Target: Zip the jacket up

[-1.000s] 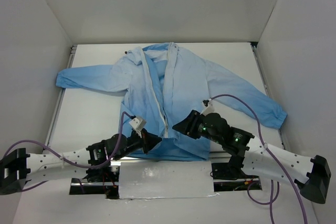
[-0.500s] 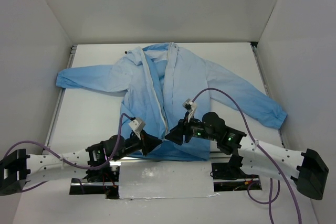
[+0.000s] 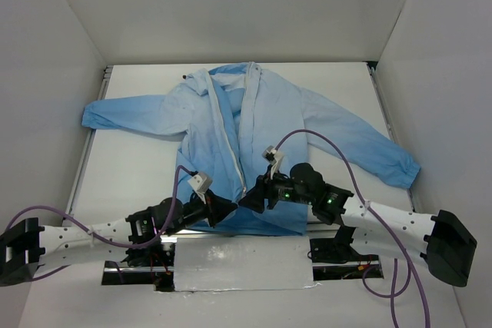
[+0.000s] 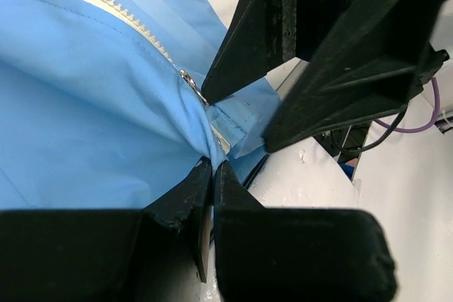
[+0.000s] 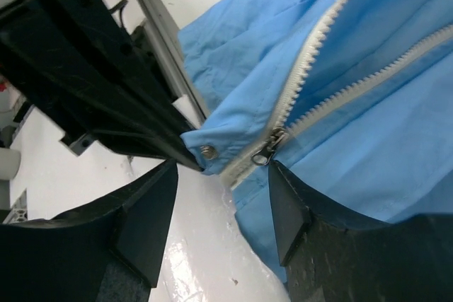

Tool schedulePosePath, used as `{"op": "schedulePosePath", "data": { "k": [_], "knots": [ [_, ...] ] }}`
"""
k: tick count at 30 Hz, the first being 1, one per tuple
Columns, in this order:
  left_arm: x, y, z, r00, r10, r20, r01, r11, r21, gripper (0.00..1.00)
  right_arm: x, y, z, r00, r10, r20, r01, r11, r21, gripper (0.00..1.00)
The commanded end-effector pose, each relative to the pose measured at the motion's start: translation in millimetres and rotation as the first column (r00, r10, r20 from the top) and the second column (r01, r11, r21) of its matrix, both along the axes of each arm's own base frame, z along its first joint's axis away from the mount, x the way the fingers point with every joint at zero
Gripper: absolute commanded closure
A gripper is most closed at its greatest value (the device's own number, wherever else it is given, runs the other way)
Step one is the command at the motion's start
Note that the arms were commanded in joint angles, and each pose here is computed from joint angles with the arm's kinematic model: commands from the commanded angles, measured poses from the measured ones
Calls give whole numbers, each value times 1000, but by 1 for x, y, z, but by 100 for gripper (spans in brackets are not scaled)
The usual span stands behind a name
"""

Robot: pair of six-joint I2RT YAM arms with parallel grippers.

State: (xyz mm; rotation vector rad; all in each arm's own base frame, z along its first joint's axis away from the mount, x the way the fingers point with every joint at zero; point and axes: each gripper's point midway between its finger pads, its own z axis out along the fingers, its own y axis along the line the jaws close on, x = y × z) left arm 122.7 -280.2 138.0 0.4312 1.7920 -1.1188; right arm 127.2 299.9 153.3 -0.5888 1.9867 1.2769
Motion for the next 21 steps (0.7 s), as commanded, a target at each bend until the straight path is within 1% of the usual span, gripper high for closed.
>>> {"op": "schedulePosePath", "data": {
  "k": [1, 3, 6, 10, 11, 12, 15, 21],
  "knots": [
    [-3, -9, 30, 998, -33, 47, 37, 994, -102, 100, 13, 5, 8, 998, -27, 59, 27, 1000, -7, 40],
    [-3, -10, 31, 998, -34, 49, 39, 994, -103, 100, 20, 4, 7, 995, -54, 80, 57, 998, -32, 42],
    [-3, -10, 33, 998, -34, 55, 40, 994, -105, 100, 26, 1, 2, 990, -94, 107, 102, 992, -76, 42],
    [-4, -9, 32, 998, -36, 57, 42, 994, -98, 100, 28, -1, 4, 984, -114, 135, 126, 989, -79, 44],
    [-4, -9, 34, 998, -36, 57, 42, 994, -103, 100, 28, -2, 3, 984, -115, 137, 126, 989, -81, 47],
    [-5, -9, 32, 998, -39, 55, 44, 994, -101, 100, 29, -1, 4, 983, -117, 142, 129, 989, -78, 54],
    [-4, -9, 34, 998, -37, 55, 43, 993, -106, 100, 30, 0, -1, 984, -107, 144, 123, 987, -105, 71],
    [-4, -9, 34, 998, -36, 61, 42, 994, -103, 100, 30, 1, -4, 984, -104, 147, 123, 985, -125, 70]
  ]
}}
